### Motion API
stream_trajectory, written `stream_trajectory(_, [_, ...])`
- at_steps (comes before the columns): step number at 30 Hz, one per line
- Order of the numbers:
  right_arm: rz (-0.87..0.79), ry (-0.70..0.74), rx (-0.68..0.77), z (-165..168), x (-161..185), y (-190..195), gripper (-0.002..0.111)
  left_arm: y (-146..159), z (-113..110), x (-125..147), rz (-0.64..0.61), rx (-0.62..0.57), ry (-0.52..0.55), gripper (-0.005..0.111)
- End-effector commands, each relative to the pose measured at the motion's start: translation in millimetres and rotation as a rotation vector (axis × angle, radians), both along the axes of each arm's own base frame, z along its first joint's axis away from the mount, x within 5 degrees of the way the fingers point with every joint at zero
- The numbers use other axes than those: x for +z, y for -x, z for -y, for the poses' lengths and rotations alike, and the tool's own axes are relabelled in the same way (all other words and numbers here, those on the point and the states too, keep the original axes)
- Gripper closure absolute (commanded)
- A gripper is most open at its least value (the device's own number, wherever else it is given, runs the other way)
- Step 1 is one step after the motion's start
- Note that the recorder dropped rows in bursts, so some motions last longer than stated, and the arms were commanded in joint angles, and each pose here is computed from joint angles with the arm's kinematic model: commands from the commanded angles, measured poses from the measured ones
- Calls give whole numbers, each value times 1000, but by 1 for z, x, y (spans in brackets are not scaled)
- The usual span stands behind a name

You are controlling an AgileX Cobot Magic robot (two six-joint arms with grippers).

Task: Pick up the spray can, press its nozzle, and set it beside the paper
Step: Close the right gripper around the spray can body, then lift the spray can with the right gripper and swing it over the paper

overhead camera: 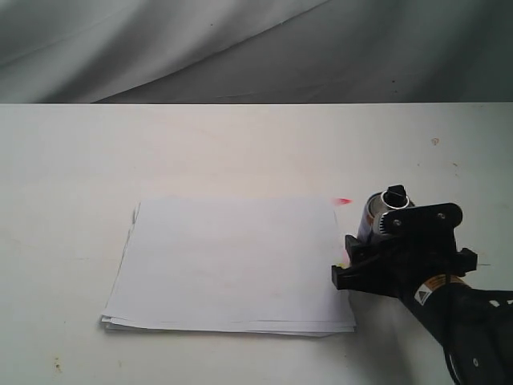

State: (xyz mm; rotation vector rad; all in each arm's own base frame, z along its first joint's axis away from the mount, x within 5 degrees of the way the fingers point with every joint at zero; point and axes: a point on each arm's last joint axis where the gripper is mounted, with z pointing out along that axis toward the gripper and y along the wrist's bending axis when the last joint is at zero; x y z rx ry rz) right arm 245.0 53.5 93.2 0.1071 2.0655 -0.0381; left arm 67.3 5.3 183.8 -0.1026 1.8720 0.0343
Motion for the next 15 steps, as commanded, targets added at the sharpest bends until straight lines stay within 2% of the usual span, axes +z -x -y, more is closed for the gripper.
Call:
stream_trajectory(1, [14, -4, -10, 1, 1, -1, 78, 0, 0, 0, 7, 0, 8, 106])
stream_trajectory(3, [14, -4, -10, 1, 1, -1, 96, 0, 0, 0, 7, 0, 8, 106])
stream_trajectory(5, [15, -6, -11, 1, 1, -1, 108, 0, 0, 0, 7, 0, 8, 106])
stream_trajectory(10, [18, -11, -10, 0, 3, -1, 108, 0, 0, 0, 7, 0, 8, 106])
stream_trajectory(15, [0, -33, 2, 0, 23, 2, 108, 0, 0, 0, 7, 0, 8, 106])
